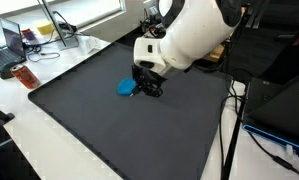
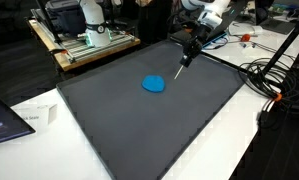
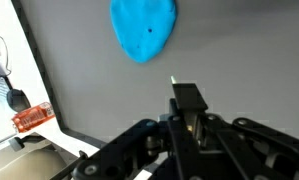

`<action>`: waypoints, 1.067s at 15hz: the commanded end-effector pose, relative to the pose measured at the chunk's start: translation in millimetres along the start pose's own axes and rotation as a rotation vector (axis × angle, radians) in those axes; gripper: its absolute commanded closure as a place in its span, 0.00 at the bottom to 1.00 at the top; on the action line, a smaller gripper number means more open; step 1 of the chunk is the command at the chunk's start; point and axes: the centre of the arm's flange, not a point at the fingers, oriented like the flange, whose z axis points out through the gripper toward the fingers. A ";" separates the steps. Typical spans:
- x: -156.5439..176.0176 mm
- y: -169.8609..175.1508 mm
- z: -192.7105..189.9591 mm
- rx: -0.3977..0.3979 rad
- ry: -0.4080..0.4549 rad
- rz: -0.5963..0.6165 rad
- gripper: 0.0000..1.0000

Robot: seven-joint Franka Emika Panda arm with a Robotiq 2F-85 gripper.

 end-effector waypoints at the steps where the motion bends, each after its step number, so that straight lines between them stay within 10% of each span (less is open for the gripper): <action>1: 14.0 -23.3 7.9 -0.109 0.040 -0.022 0.97; 16: 4.2 -50.0 33.6 -0.264 -0.009 -0.093 0.97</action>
